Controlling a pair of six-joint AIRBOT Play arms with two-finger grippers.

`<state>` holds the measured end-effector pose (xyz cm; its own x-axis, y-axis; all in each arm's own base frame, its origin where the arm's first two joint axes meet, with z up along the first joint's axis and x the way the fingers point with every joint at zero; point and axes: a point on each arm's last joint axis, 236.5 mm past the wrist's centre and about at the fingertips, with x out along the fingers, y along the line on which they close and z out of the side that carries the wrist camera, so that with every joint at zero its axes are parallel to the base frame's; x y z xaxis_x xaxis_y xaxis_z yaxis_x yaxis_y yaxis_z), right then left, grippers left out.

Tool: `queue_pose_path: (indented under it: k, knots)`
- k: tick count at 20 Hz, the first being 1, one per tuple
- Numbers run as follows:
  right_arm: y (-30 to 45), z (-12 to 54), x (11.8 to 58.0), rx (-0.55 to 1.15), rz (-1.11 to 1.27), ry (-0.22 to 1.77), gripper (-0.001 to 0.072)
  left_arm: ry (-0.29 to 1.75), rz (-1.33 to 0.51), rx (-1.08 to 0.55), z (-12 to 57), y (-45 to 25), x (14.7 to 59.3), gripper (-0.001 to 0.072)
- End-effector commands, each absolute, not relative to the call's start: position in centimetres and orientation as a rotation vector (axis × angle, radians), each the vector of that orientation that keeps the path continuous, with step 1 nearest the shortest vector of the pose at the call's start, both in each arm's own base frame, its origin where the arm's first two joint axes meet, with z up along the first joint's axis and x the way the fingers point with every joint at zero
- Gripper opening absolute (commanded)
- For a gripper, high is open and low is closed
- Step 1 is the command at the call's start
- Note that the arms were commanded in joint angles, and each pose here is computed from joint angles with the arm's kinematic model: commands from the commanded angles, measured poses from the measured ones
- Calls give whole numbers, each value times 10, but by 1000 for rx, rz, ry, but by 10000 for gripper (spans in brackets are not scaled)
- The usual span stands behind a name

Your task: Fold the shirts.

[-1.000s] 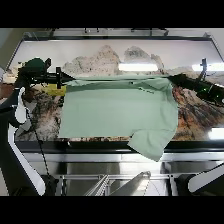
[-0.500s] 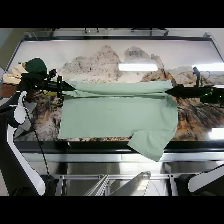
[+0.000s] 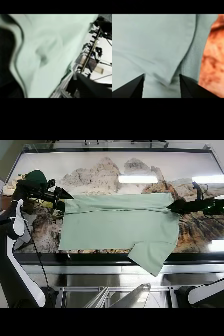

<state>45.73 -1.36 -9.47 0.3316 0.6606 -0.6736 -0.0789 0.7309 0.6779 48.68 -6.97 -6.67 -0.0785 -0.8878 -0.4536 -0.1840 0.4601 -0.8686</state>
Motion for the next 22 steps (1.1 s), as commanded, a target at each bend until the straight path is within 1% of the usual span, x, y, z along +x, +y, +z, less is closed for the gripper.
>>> queue_pose_path:
  k: [1,5,6,9,11,13,14,15,16,17,19,20,21,22]
  knots:
    - [-47,-88,422,531,413,1286,505,1604,-728,-1027,-42,-49,473,708]
    - [-80,-44,393,573,321,1306,504,1565,-669,-1056,-4,-15,450,706]
    - [-82,-33,384,591,322,1309,504,1582,-620,-1009,-1,-6,438,693]
    - [-81,-24,353,661,279,1344,503,1697,-441,-769,-15,15,384,690]
    - [-71,-32,328,731,245,1372,499,1715,-394,-724,-26,9,355,689]
    - [-55,-44,308,795,209,1386,496,1765,-363,-763,-48,-5,317,687]
    - [-46,-46,302,820,207,1374,496,1804,-325,-768,-64,-7,297,612]
    - [-37,-47,299,847,209,1353,497,1846,-285,-769,-81,-9,275,574]
    - [-31,-48,295,865,211,1339,496,1878,-254,-770,-97,-11,258,574]
    - [-25,-47,293,872,226,1326,497,1890,-262,-791,-110,-19,246,573]
    - [-17,-40,293,886,246,1294,497,1871,-316,-869,-124,-38,241,573]
    - [-15,-35,294,887,252,1278,497,1836,-361,-935,-125,-50,247,540]
    - [-15,-30,295,880,254,1261,496,1778,-418,-987,-123,-61,258,471]
    - [-14,-24,296,869,259,1246,497,1734,-443,-1018,-121,-65,268,474]
